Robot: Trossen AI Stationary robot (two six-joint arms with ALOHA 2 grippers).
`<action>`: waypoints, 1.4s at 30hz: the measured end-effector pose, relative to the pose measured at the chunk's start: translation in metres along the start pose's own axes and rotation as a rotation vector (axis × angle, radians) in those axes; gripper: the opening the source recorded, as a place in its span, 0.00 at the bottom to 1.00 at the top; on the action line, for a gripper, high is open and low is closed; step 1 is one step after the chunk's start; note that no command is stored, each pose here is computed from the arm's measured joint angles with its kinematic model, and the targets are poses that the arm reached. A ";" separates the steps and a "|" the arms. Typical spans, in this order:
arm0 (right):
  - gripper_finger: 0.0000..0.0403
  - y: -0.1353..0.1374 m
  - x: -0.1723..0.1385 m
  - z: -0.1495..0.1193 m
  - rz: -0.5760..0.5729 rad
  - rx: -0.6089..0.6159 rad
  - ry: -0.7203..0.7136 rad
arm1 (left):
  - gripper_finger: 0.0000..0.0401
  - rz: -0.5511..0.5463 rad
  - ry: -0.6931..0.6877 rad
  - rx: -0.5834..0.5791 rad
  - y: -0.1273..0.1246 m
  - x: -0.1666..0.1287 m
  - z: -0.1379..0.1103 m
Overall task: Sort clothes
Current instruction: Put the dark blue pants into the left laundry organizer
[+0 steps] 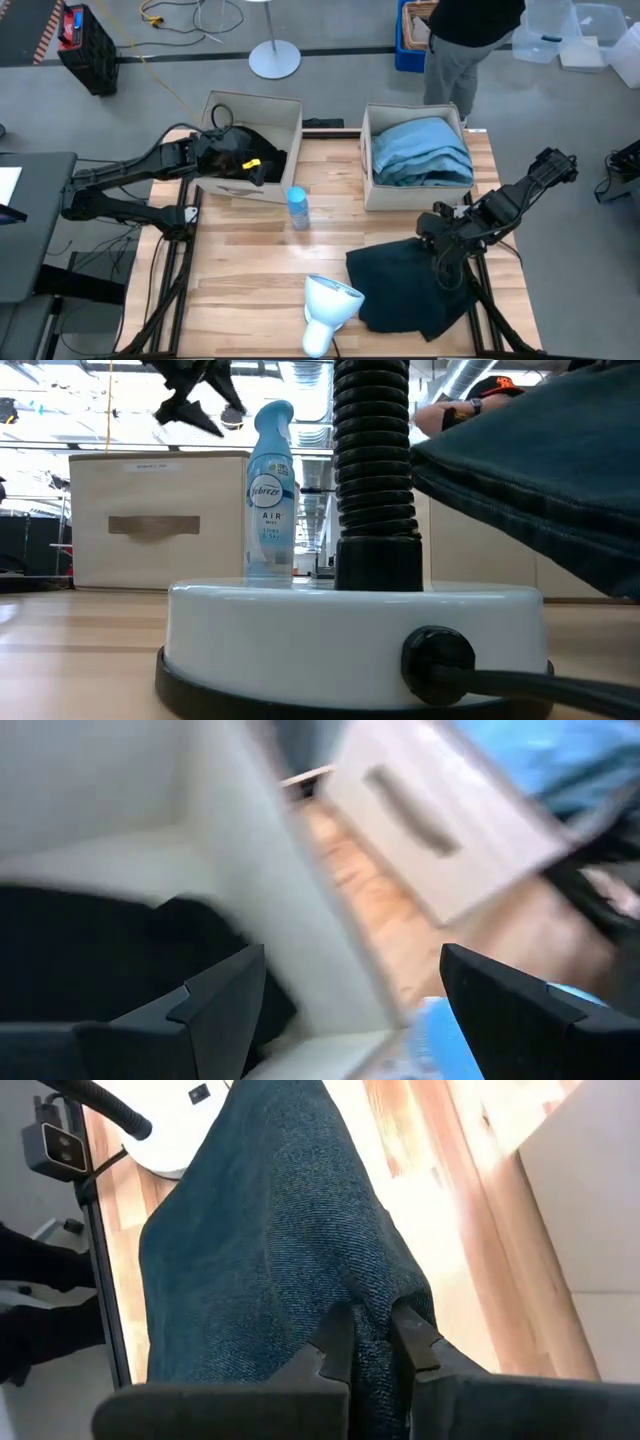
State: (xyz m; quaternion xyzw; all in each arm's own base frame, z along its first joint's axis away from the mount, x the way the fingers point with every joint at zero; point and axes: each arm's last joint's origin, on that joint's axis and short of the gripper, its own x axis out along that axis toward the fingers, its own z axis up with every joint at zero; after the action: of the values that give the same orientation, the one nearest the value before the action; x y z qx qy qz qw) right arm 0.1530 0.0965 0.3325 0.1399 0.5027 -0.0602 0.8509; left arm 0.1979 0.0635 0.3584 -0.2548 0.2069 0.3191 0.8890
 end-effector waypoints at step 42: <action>0.07 0.001 -0.124 0.056 0.078 -0.216 -0.567 | 0.73 -0.099 -0.029 0.082 -0.010 -0.002 0.002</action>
State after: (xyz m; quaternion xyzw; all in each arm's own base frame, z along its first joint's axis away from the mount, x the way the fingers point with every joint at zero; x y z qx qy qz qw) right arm 0.1393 0.0757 0.4660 0.0452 0.2431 -0.0103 0.9689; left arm 0.2037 0.0576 0.3642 -0.2235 0.1942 0.2697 0.9163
